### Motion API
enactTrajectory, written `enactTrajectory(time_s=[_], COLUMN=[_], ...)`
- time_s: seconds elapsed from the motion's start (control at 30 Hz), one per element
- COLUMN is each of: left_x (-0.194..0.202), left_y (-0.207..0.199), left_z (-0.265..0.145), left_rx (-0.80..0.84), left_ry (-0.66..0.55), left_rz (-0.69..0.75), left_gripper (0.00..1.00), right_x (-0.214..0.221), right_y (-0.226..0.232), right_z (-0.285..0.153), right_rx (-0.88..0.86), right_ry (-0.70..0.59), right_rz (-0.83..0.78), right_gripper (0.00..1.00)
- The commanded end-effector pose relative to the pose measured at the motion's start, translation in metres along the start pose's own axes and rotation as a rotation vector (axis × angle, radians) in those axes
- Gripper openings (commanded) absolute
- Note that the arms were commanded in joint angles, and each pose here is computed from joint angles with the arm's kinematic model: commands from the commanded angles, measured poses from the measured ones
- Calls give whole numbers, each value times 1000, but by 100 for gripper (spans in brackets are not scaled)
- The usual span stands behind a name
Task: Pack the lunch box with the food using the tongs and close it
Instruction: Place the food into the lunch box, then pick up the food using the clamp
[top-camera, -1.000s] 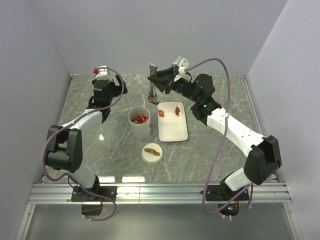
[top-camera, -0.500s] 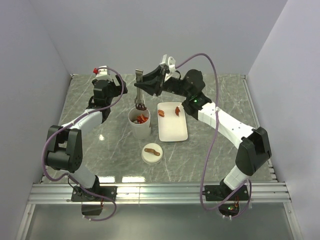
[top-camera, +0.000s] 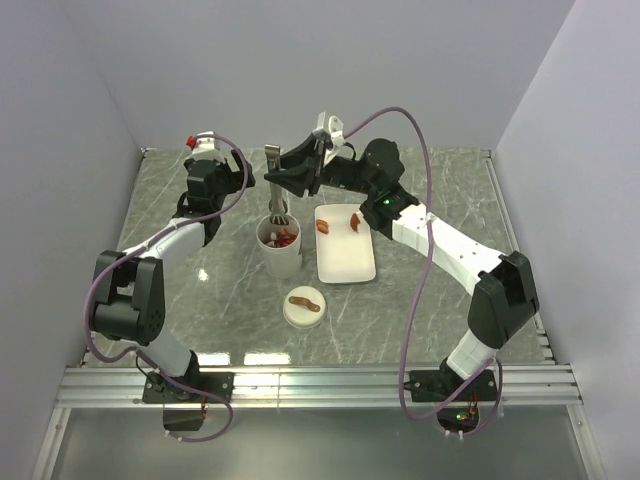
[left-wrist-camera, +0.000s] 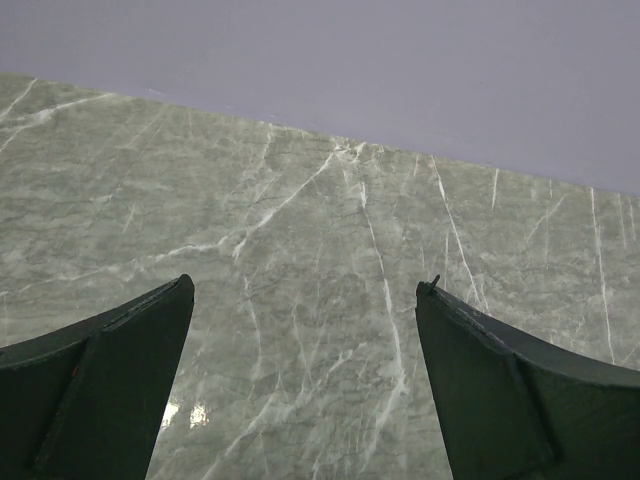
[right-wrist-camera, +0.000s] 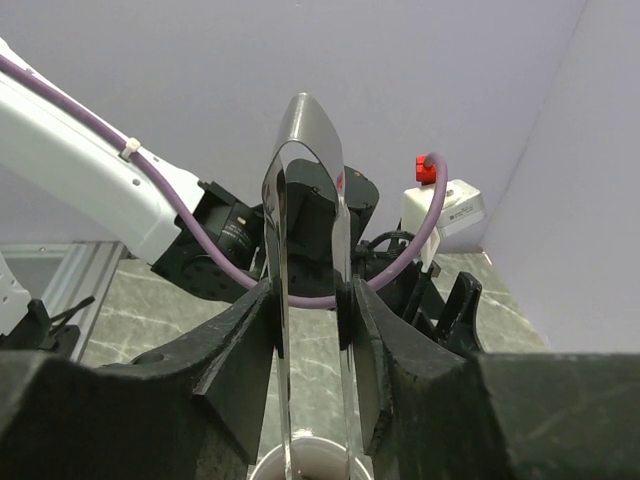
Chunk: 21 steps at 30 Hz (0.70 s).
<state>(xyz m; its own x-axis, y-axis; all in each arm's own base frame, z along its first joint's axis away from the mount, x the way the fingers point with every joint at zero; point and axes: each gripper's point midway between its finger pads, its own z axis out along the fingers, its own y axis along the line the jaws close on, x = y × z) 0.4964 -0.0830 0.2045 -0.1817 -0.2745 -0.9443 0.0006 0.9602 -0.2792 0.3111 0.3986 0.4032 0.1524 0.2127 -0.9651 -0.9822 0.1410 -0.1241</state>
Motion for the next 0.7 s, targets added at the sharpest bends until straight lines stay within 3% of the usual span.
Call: enactTrajectory(time_s=[0.0, 0.17, 0.47, 0.67], left_x=[-23, -24, -25, -24], left_y=[-5, -6, -5, -4], left_z=[4, 4, 3, 2], left_rx=[12, 12, 8, 8], left_ry=[-59, -60, -66, -65], left_rz=[-9, -10, -10, -12], left_gripper=[99, 99, 99, 99], right_x=[-38, -41, -52, -42], right_y=[2, 2, -17, -36], right_z=[6, 5, -35, -70], right_rx=[-10, 4, 250, 434], right_ry=[-76, -84, -96, -94], right_rz=[-74, -84, -192, -165], right_gripper=[42, 42, 40, 40])
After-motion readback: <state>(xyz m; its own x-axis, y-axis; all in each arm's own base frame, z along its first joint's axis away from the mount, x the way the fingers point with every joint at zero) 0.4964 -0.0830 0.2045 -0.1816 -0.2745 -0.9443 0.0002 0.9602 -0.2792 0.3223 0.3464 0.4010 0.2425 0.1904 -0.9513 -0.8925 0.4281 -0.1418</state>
